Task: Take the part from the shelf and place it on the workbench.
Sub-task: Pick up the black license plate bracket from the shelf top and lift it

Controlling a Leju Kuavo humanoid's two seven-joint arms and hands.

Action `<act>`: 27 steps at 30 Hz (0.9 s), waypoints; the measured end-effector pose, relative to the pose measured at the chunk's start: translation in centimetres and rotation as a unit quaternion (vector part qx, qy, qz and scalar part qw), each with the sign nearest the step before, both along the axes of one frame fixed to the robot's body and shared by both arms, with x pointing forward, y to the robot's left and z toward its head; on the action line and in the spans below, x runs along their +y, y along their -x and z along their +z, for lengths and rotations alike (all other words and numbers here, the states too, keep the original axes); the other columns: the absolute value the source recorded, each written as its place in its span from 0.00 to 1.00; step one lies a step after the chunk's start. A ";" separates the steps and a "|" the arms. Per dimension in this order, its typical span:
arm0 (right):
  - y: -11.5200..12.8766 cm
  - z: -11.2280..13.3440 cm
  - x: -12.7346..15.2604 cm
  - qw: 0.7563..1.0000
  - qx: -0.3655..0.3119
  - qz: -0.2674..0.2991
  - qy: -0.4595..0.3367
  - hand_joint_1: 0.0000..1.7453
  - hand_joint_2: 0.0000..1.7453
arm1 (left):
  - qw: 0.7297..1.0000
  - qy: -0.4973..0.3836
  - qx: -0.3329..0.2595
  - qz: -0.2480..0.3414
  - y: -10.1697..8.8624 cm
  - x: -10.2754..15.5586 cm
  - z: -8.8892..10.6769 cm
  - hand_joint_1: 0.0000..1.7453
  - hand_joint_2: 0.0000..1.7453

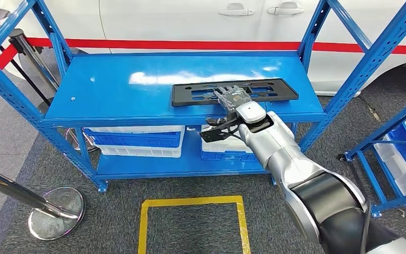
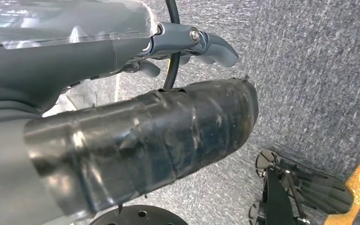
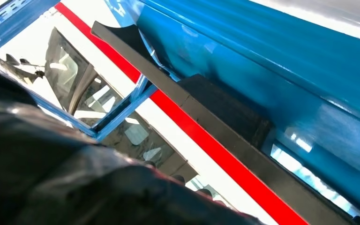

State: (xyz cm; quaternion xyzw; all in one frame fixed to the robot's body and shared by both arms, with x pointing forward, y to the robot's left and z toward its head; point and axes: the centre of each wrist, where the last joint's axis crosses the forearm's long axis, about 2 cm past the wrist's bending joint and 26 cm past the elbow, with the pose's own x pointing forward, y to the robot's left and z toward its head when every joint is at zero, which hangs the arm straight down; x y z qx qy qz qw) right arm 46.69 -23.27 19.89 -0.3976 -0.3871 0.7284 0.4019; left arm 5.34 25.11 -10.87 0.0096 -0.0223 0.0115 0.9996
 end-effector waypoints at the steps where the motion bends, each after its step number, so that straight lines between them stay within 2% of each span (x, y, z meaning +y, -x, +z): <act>1: 0.0 0.0 0.0 1.000 0.001 0.000 0.000 0.00 0.00 | 1.000 -0.001 0.001 -0.001 0.0 0.0 0.0 0.00 0.00; 9: -0.2 0.4 -0.3 1.000 -0.003 0.000 0.001 0.00 0.00 | 1.000 -0.006 -0.011 -0.013 0.0 0.0 0.0 0.00 0.00; 14: 0.2 -0.6 -0.7 1.000 0.010 -0.001 0.002 0.00 0.00 | 1.000 -0.008 -0.010 -0.015 0.1 0.0 0.0 0.00 0.00; 27: 0.3 -0.9 -0.6 1.000 0.016 0.001 0.002 0.00 0.00 | 1.000 -0.006 -0.008 -0.008 -0.2 -0.1 0.0 0.00 0.00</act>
